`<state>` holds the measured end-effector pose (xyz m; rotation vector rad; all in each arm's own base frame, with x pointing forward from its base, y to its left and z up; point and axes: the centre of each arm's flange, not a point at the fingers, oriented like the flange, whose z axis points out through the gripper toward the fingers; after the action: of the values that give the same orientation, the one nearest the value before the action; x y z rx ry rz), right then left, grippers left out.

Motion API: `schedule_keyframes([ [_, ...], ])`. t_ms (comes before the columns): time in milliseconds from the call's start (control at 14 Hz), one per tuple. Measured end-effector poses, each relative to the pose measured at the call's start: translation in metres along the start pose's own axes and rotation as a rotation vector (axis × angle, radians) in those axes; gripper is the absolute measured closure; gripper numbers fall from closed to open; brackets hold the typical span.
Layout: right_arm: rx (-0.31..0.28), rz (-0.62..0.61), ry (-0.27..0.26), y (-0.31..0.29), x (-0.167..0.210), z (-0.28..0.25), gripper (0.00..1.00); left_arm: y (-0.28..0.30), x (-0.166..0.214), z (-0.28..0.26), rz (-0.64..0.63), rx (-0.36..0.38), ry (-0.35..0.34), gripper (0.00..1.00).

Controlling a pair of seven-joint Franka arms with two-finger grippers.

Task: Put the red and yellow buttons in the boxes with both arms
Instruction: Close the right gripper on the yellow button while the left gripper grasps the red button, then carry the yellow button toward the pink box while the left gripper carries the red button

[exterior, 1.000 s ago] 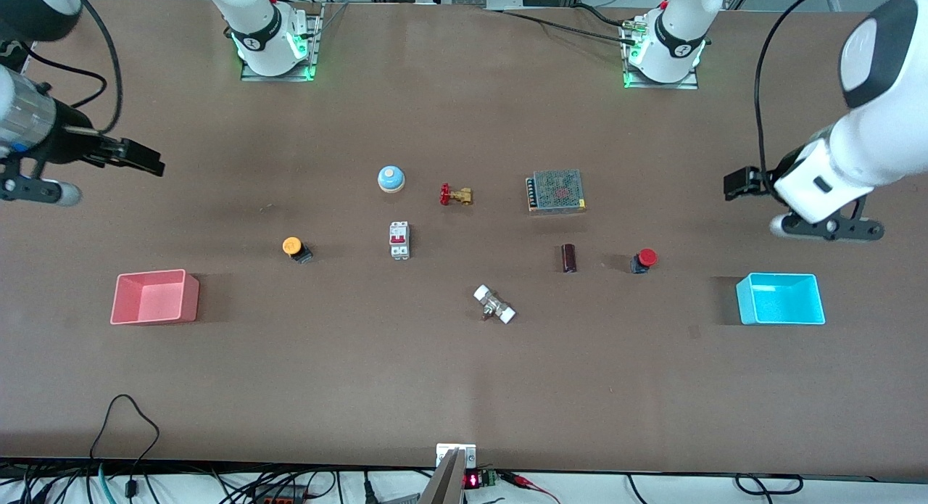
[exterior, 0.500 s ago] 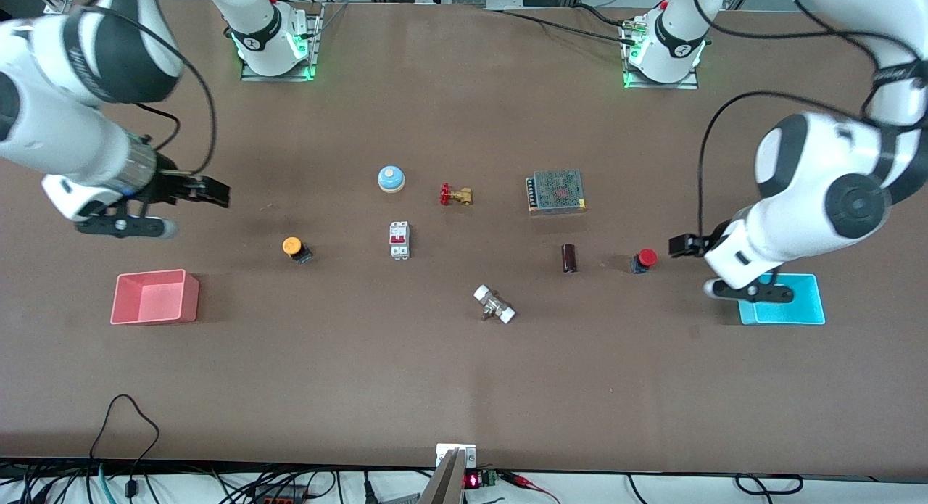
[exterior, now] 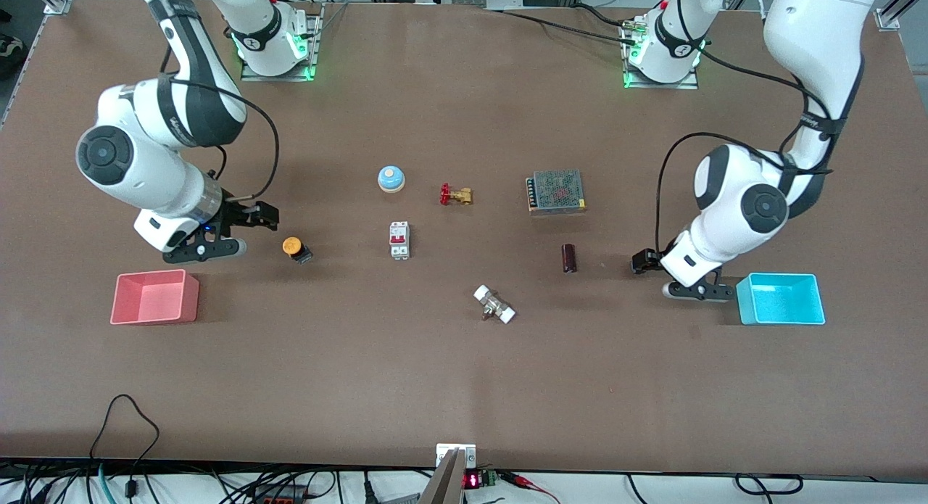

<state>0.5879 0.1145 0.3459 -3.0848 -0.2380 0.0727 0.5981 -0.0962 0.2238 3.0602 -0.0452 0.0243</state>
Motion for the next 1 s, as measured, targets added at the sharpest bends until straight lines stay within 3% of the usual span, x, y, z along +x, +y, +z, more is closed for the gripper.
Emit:
schedule_keyframes([
  [357, -0.039, -0.089, 0.014, -0.014, 0.001, 0.055, 0.0, 0.004, -0.01, 0.039, -0.003, -0.018, 0.026, 0.04],
  [714, -0.043, -0.12, 0.031, -0.018, 0.004, 0.088, 0.0, 0.004, -0.015, 0.048, -0.011, -0.019, 0.016, 0.57],
  [786, -0.043, -0.126, 0.036, -0.018, 0.005, 0.096, 0.0, 0.004, -0.015, 0.047, -0.013, -0.019, 0.016, 0.61],
  [1000, -0.035, -0.132, 0.044, -0.018, 0.007, 0.117, 0.0, 0.004, -0.017, 0.047, -0.016, -0.018, 0.014, 0.61],
])
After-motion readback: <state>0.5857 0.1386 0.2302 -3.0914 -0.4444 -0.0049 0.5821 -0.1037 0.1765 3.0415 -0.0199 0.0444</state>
